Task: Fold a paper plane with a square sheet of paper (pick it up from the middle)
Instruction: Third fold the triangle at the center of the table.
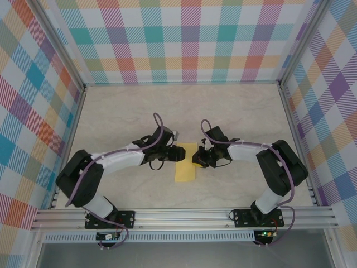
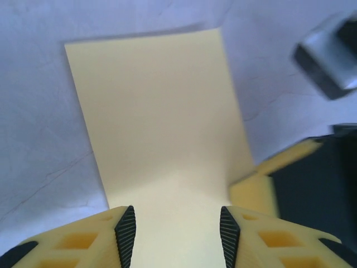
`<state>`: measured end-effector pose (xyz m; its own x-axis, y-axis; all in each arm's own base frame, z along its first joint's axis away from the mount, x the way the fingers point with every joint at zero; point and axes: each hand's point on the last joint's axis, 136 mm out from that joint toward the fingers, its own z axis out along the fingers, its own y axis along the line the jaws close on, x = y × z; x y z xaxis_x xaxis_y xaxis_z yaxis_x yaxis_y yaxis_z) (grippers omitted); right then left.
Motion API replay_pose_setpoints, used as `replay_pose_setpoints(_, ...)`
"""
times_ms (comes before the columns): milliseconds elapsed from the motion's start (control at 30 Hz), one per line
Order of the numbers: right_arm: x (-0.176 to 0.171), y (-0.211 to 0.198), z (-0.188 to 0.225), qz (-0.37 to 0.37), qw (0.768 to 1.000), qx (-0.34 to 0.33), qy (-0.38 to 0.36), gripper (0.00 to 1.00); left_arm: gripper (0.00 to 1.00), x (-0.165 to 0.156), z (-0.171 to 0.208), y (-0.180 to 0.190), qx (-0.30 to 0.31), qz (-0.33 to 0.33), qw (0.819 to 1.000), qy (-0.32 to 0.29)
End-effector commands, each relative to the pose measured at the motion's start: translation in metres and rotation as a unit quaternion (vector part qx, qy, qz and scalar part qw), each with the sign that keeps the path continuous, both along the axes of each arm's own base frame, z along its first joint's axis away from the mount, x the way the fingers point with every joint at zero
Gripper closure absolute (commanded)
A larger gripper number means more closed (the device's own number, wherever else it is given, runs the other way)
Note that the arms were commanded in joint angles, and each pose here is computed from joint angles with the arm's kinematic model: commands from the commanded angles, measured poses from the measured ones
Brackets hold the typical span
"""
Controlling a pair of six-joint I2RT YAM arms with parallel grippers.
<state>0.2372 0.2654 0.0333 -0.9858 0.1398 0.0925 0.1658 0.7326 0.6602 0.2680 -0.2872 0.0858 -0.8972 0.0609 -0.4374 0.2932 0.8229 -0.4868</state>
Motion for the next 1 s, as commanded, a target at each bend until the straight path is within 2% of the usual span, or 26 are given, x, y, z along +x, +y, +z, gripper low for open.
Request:
replay_pose_setpoints(0, 0.000, 0.002, 0.003, 0.001, 1.000, 0.008, 0.014, 0.89, 0.52, -0.022, 0.020, 0.005, 0.004, -0.017, 0.999, -0.048)
replay_pose_setpoints(100, 0.000, 0.002, 0.002, 0.001, 1.000, 0.005, 0.022, 0.90, 0.48, -0.045, 0.033, 0.008, 0.002, -0.029, 0.995, -0.093)
replay_pose_setpoints(233, -0.002, 0.002, 0.002, 0.006, 0.999, 0.001, 0.033, 0.90, 0.47, -0.075, 0.037, 0.012, 0.031, -0.055, 0.986, -0.156)
replay_pose_setpoints(333, -0.003, 0.002, 0.004, 0.008, 0.999, -0.001, 0.033, 0.89, 0.44, -0.095, 0.034, 0.005, 0.067, -0.104, 0.971, -0.205)
replay_pose_setpoints(433, -0.003, 0.001, 0.004, 0.008, 0.999, -0.002, 0.034, 0.89, 0.41, -0.115, 0.029, -0.016, 0.106, -0.170, 0.944, -0.264)
replay_pose_setpoints(567, -0.003, 0.001, 0.003, 0.006, 0.999, -0.003, 0.037, 0.89, 0.41, -0.119, 0.010, -0.026, 0.194, -0.191, 0.923, -0.273)
replay_pose_setpoints(700, -0.002, 0.003, 0.004, 0.005, 0.999, 0.002, 0.037, 0.88, 0.41, -0.120, -0.008, -0.039, 0.255, -0.200, 0.898, -0.297)
replay_pose_setpoints(967, -0.004, 0.001, 0.003, 0.009, 0.999, -0.005, 0.039, 0.88, 0.42, -0.106, -0.020, -0.041, 0.308, -0.170, 0.877, -0.327)
